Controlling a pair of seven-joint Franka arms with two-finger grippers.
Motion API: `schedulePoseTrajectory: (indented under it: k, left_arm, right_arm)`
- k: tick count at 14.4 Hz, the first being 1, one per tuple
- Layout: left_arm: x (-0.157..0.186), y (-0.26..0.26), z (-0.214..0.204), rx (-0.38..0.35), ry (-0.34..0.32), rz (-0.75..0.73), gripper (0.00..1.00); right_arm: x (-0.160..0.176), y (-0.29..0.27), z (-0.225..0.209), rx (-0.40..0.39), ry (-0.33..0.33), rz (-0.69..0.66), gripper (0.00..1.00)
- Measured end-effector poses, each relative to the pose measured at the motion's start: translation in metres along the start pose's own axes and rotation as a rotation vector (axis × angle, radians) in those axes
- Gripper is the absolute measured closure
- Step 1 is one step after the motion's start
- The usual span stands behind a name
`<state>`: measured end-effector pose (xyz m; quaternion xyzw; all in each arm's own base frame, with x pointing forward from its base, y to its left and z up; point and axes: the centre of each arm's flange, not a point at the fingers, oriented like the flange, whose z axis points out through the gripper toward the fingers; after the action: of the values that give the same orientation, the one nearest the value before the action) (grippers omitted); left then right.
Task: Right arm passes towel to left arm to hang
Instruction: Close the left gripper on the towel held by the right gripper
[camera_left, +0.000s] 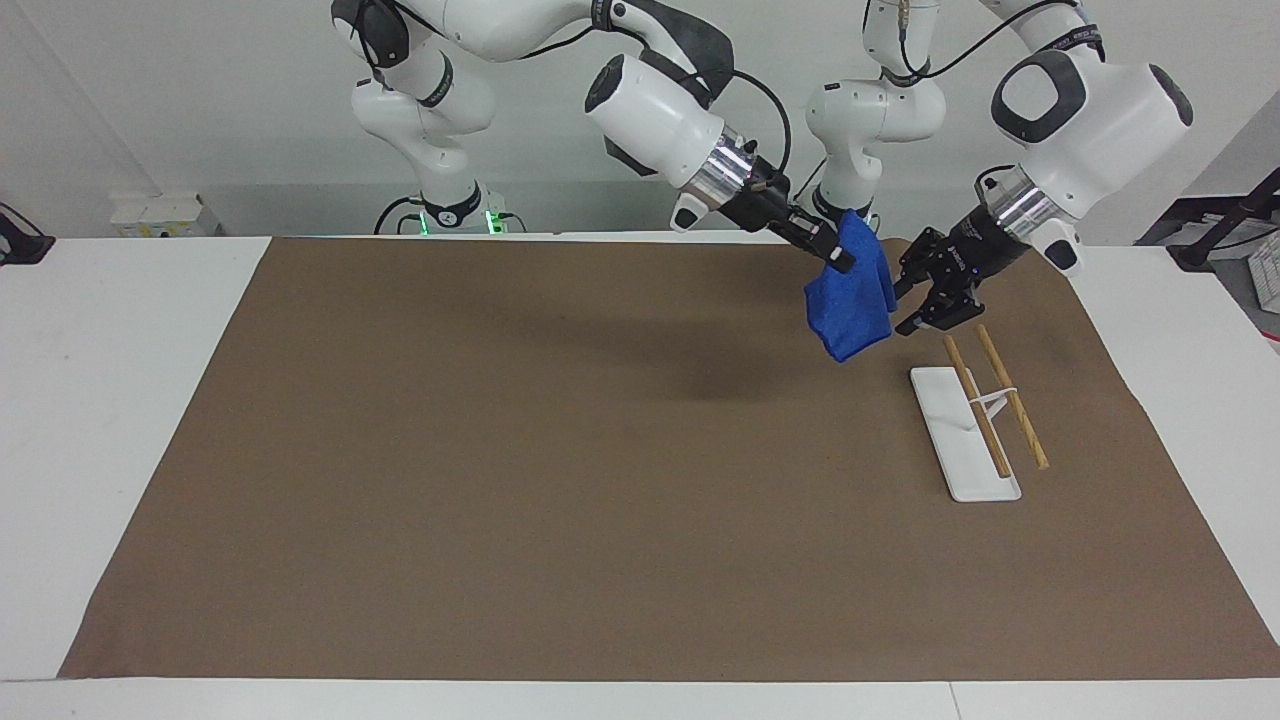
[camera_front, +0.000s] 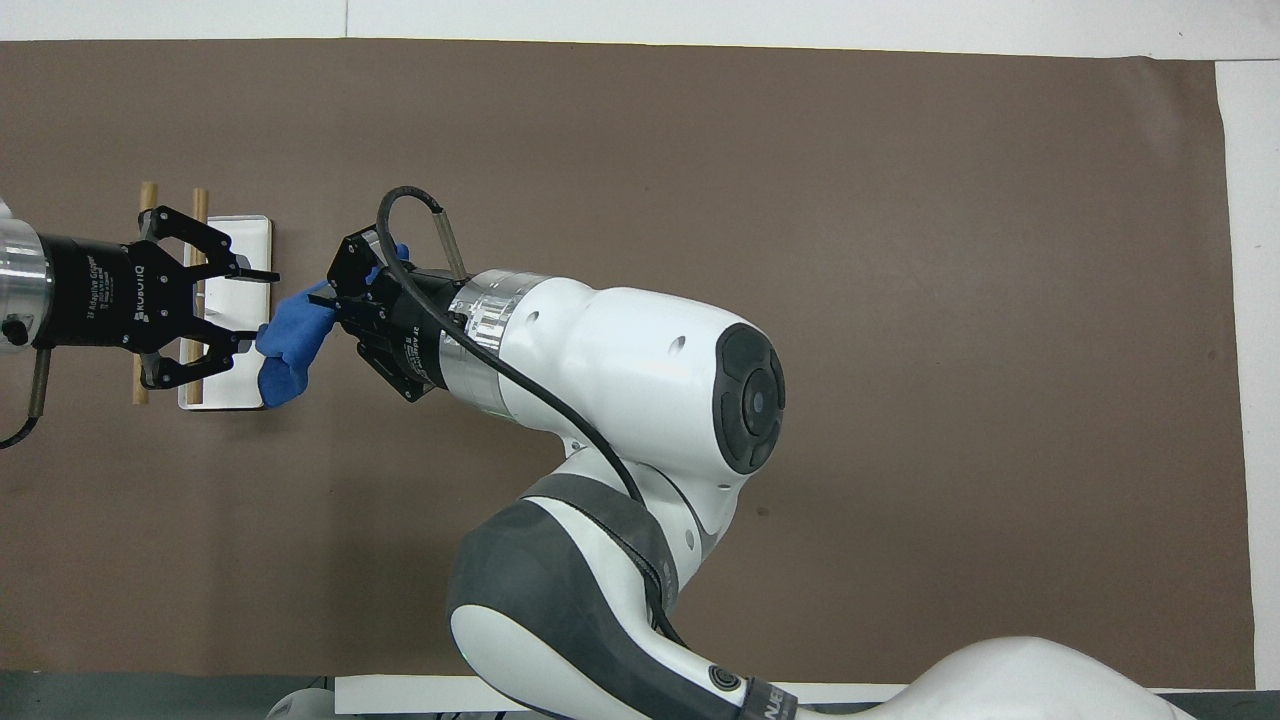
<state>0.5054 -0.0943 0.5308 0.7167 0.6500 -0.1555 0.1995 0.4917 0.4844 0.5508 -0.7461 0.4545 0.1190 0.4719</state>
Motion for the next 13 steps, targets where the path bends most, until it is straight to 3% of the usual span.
schedulePoseTrajectory:
  k: [4, 6, 10, 13]
  left_arm:
    - [-0.005, -0.01, 0.008, 0.086, -0.013, 0.007, 0.51]
    - [-0.009, -0.015, 0.011, 0.12, -0.018, 0.013, 0.56]
    - [-0.015, -0.019, 0.013, 0.151, -0.023, 0.024, 0.97]
    - [-0.012, -0.019, 0.01, 0.144, -0.024, 0.019, 0.97]
  right_arm:
    - [0.0, 0.0, 0.0, 0.0, 0.0, 0.0, 0.95]
    - [0.0, 0.0, 0.0, 0.0, 0.0, 0.0, 0.95]
    - [0.0, 0.0, 0.0, -0.001, 0.0, 0.0, 0.95]
    - [0.0, 0.0, 0.0, -0.001, 0.0, 0.0, 0.95]
